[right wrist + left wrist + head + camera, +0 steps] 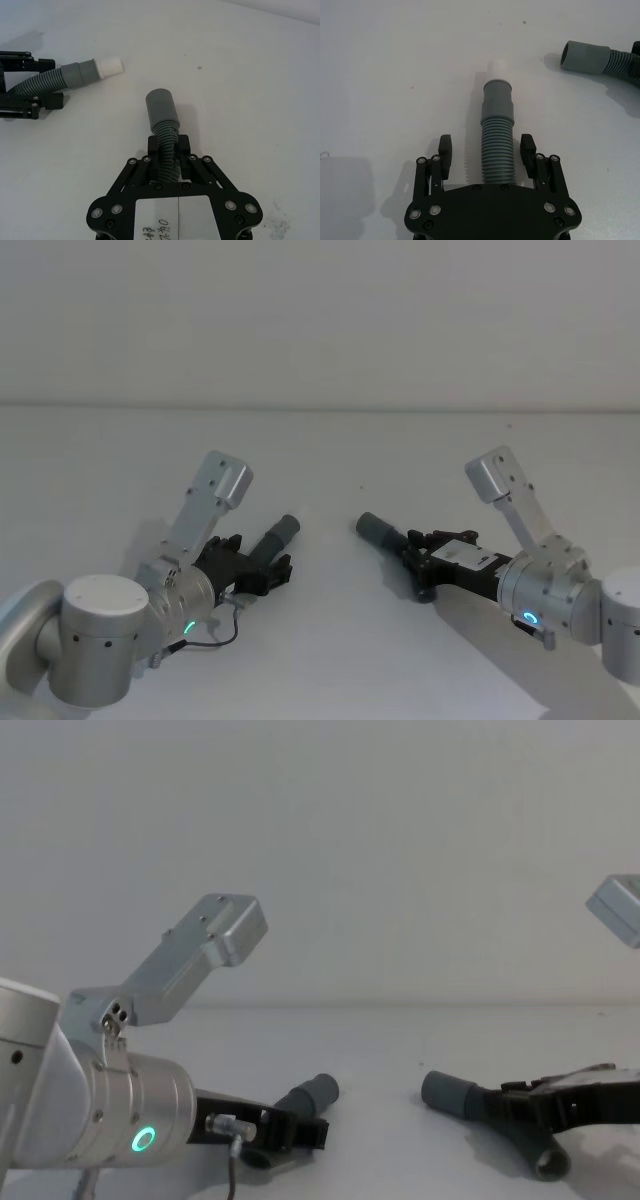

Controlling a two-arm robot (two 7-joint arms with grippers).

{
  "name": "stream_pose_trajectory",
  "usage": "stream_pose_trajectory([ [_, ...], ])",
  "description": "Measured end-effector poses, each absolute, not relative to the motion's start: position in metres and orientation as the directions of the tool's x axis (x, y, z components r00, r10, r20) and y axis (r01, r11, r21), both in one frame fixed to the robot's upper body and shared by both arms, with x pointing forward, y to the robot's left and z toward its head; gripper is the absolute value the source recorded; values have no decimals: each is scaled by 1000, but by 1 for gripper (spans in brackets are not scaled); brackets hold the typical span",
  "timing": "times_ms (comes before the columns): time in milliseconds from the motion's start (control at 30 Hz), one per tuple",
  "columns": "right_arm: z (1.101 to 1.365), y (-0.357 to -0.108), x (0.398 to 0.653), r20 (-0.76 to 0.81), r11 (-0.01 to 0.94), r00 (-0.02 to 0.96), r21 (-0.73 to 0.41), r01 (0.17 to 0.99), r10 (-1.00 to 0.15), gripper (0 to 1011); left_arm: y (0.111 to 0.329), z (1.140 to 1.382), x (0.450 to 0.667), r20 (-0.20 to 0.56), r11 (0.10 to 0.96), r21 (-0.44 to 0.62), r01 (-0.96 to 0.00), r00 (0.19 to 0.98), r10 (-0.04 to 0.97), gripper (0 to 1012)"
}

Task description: Use both hands to pick up one end of the pipe from the table, align the ends, and insert them.

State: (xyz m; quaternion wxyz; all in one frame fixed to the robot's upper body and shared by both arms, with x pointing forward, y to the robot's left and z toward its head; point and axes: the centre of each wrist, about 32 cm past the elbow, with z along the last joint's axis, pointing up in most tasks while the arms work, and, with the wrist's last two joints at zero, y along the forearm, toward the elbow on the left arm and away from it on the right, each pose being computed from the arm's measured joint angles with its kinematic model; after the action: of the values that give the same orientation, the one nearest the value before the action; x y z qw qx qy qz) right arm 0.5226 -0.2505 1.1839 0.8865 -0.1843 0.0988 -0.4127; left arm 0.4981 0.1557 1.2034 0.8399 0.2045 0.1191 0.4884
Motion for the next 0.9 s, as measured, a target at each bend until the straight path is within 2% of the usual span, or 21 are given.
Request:
stream_pose_trajectory([
  [900,1184,-251,523,-23,591,640,-408,695,-768,226,156,1203,498,0,439,460,-772,494,869,657],
])
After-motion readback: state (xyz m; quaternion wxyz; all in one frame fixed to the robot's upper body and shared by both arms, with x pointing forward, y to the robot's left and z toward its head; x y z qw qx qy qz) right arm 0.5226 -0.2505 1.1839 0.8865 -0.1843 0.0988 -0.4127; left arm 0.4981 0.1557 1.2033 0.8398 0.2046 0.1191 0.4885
